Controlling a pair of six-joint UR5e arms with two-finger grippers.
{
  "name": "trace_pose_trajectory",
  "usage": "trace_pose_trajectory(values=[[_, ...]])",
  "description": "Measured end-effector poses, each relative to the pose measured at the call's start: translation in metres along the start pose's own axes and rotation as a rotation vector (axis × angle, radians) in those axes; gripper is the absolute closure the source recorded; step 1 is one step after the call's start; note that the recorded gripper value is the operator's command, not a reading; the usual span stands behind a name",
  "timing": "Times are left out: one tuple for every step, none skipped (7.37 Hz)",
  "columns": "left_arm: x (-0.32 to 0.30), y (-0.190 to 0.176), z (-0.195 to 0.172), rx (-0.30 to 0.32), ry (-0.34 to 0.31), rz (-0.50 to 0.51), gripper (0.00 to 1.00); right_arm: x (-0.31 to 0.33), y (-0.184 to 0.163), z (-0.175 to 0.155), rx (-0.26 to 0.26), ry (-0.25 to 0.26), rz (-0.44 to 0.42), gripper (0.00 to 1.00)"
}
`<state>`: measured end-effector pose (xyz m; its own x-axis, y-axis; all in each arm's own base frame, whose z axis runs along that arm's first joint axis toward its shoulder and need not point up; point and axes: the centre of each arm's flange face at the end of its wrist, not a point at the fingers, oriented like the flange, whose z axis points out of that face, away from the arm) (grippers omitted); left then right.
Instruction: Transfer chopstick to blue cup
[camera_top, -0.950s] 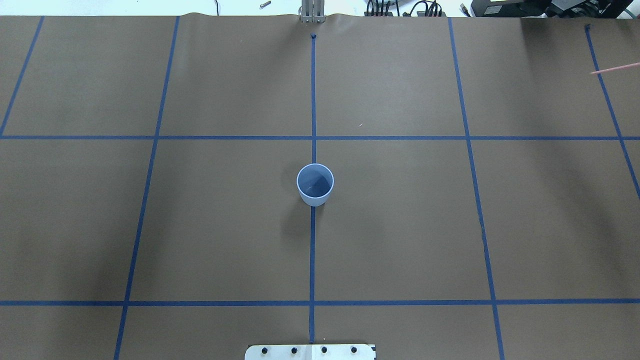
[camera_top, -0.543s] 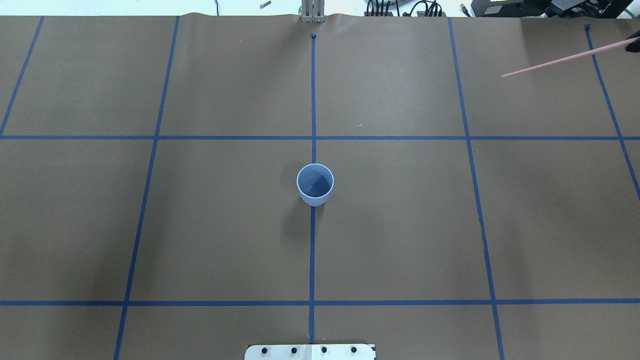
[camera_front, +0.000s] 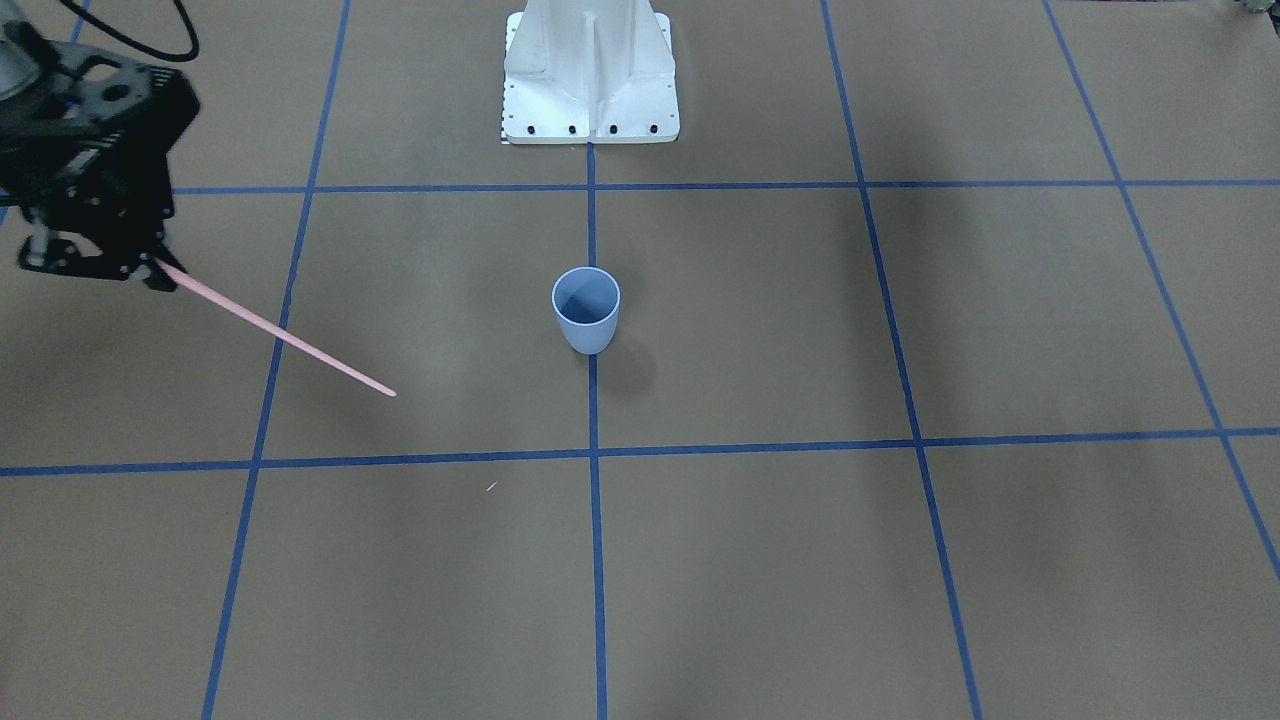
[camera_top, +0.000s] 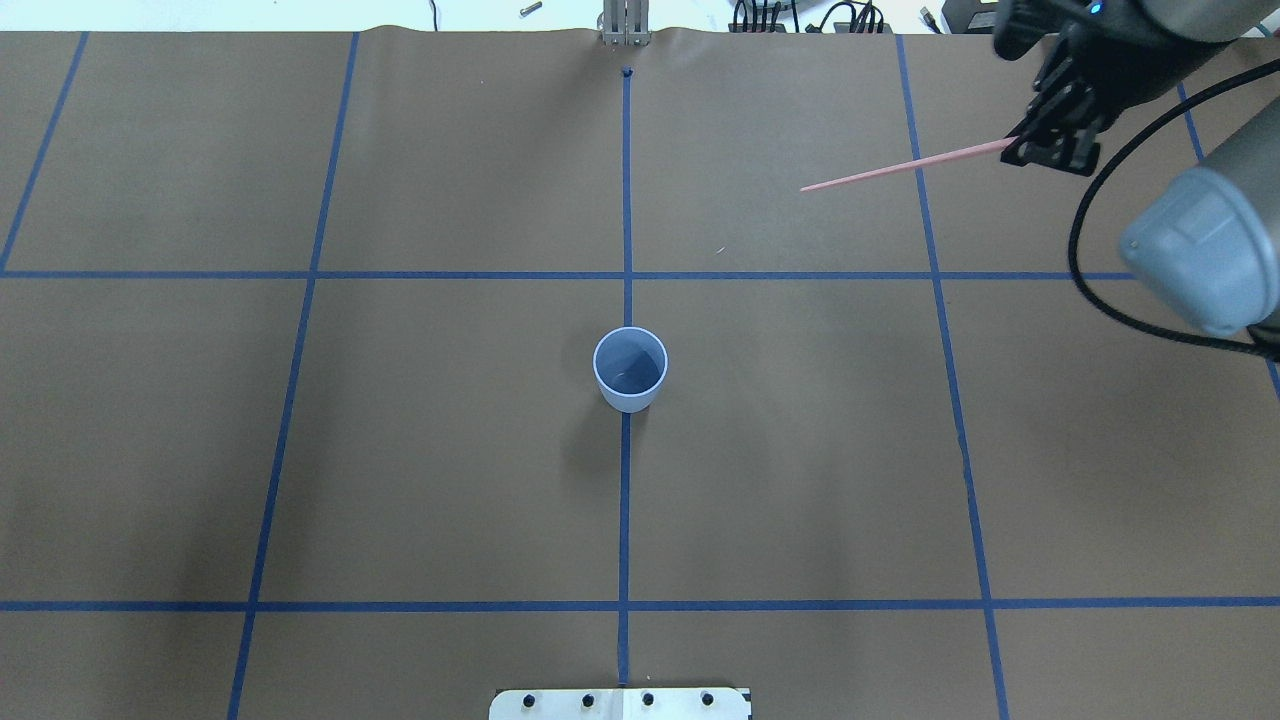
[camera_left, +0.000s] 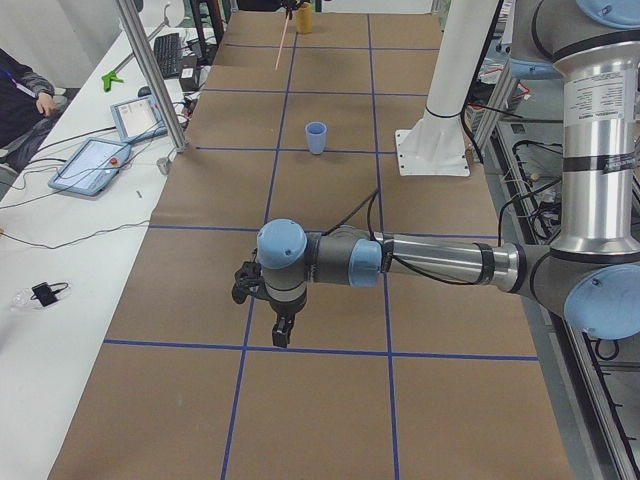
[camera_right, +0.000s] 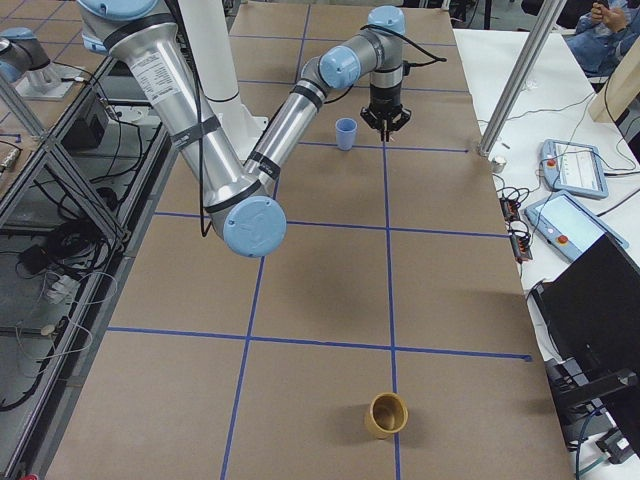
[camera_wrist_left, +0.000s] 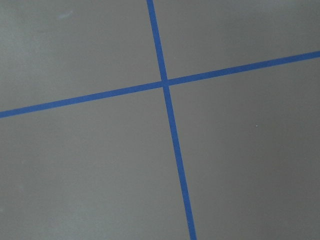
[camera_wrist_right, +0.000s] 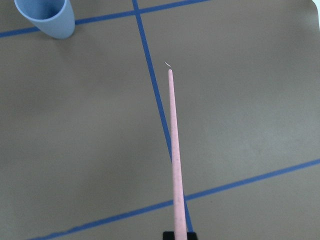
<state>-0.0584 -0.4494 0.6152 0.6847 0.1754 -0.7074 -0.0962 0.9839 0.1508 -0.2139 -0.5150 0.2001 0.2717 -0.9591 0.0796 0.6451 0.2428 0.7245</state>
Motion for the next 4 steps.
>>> trace_pose_trajectory(values=[[0.000, 0.001, 0.000, 0.000, 0.004, -0.003, 0.01, -0.024, -0.033, 0.008, -0.005, -0.015, 0.024, 1.00], [-0.001, 0.002, 0.000, 0.000, 0.005, -0.005, 0.01, -0.047, -0.067, 0.010, -0.034, -0.020, 0.043, 1.00], [-0.001, 0.002, 0.001, -0.001, 0.005, -0.006, 0.01, -0.071, -0.100, 0.008, -0.076, -0.013, 0.036, 1.00], [-0.002, 0.003, 0.002, -0.003, 0.006, -0.009, 0.01, -0.092, -0.124, 0.010, -0.110, -0.009, 0.021, 1.00]])
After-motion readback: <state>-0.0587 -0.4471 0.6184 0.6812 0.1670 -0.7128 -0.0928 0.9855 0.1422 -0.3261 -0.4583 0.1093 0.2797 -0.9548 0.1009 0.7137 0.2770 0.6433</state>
